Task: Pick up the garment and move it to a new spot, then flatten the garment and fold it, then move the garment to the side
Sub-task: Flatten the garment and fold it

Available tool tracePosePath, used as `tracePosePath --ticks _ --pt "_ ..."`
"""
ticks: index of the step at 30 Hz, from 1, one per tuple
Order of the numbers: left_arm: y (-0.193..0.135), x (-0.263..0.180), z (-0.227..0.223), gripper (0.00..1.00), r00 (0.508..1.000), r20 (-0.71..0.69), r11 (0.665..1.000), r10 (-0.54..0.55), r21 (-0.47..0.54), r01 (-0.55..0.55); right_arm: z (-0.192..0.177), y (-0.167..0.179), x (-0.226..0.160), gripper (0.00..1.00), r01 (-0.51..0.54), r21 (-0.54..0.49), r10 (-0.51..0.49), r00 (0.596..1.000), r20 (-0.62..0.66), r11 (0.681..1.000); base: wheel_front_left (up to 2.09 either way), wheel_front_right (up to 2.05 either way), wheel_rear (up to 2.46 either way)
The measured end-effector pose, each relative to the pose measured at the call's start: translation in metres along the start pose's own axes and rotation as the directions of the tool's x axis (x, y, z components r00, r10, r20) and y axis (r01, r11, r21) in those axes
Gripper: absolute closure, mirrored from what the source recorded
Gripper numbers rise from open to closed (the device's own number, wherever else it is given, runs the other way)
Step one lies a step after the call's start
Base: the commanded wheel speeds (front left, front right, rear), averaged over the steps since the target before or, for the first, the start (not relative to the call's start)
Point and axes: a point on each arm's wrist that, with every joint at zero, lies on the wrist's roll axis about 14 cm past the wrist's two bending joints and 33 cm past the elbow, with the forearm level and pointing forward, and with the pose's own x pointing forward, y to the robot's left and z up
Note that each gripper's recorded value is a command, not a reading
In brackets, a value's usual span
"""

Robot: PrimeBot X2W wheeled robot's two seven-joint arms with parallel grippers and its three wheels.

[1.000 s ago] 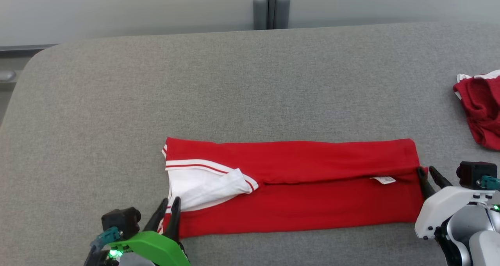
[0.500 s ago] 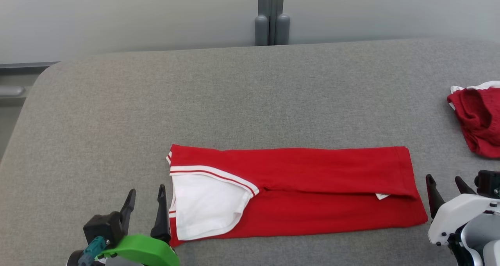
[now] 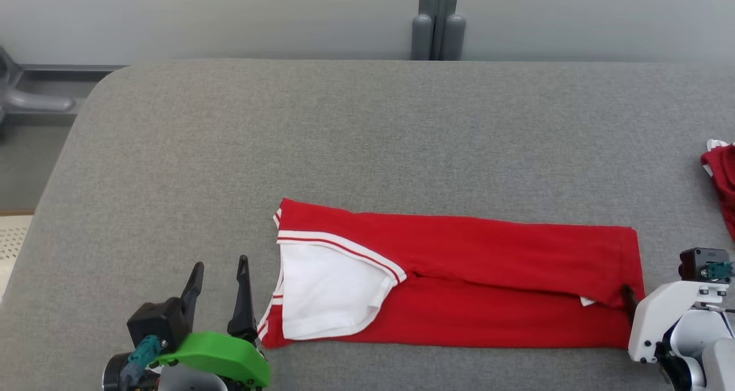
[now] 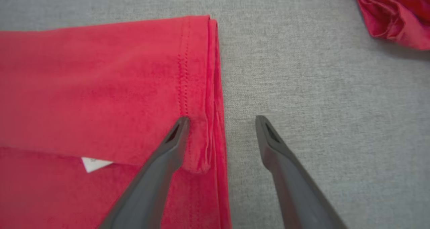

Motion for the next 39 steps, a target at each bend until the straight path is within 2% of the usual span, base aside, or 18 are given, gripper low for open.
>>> tracePosePath --ticks 3,4,5,6,7,13,23,25,29,32,36,39 --pt "0.007 -0.002 0.003 0.0 1.0 0.008 1.0 0.024 0.001 -0.024 -0.009 0.003 0.007 0.0 -0.007 0.007 0.007 0.999 -0.042 1.0 0.0 0.0 0.0" --pt "0.01 -0.003 0.004 0.0 0.999 0.01 1.0 0.031 0.002 -0.032 -0.011 0.005 0.01 0.09 -0.011 0.014 0.011 0.999 -0.051 1.0 0.0 0.0 0.0" --pt "0.011 -0.004 0.004 0.0 0.999 0.012 0.999 0.035 0.002 -0.035 -0.012 0.005 0.011 0.6 -0.011 0.02 0.012 0.998 -0.057 1.0 0.0 0.0 0.0" --pt "0.012 -0.004 0.005 0.0 0.999 0.014 0.999 0.039 0.003 -0.039 -0.013 0.006 0.013 0.76 -0.013 0.025 0.014 0.998 -0.064 1.0 0.0 0.0 0.0" --pt "0.013 -0.005 0.006 0.0 0.999 0.015 0.999 0.042 0.004 -0.042 -0.014 0.007 0.014 1.0 -0.015 0.029 0.017 0.998 -0.067 0.999 0.0 0.0 0.0" --pt "0.005 -0.001 0.007 0.0 1.0 0.015 1.0 0.016 0.012 -0.016 -0.009 0.002 0.012 1.0 -0.002 0.07 0.005 0.999 -0.042 0.998 0.0 0.0 0.0" --pt "-0.025 0.008 0.002 0.0 0.997 -0.007 0.997 -0.071 0.029 0.072 0.003 -0.092 -0.025 1.0 0.19 0.118 -0.195 0.98 0.029 0.975 0.0 0.0 0.0" --pt "-0.03 0.011 0.002 0.0 0.996 -0.007 0.996 -0.084 0.031 0.085 0.006 -0.097 -0.032 1.0 0.199 0.134 -0.207 0.977 0.053 0.971 0.0 0.0 0.0" --pt "-0.037 0.013 0.004 0.0 0.994 -0.006 0.993 -0.108 0.036 0.108 0.024 -0.075 -0.038 1.0 0.127 0.181 -0.151 0.98 0.126 0.975 0.0 0.0 0.0" --pt "-0.039 0.011 0.004 0.0 0.993 -0.009 0.992 -0.115 0.041 0.116 0.04 -0.035 -0.041 1.0 0.005 0.188 -0.038 0.984 0.175 0.982 0.0 0.0 0.0" --pt "-0.035 0.007 0.007 0.0 0.994 -0.005 0.993 -0.106 0.045 0.106 0.063 0.016 -0.053 1.0 -0.142 0.138 0.108 0.967 0.229 0.98 0.0 0.0 0.0" --pt "-0.03 0.004 0.01 0.0 0.996 0.002 0.995 -0.092 0.046 0.092 0.074 0.054 -0.062 1.0 -0.245 0.092 0.216 0.944 0.249 0.965 0.0 0.0 0.0"
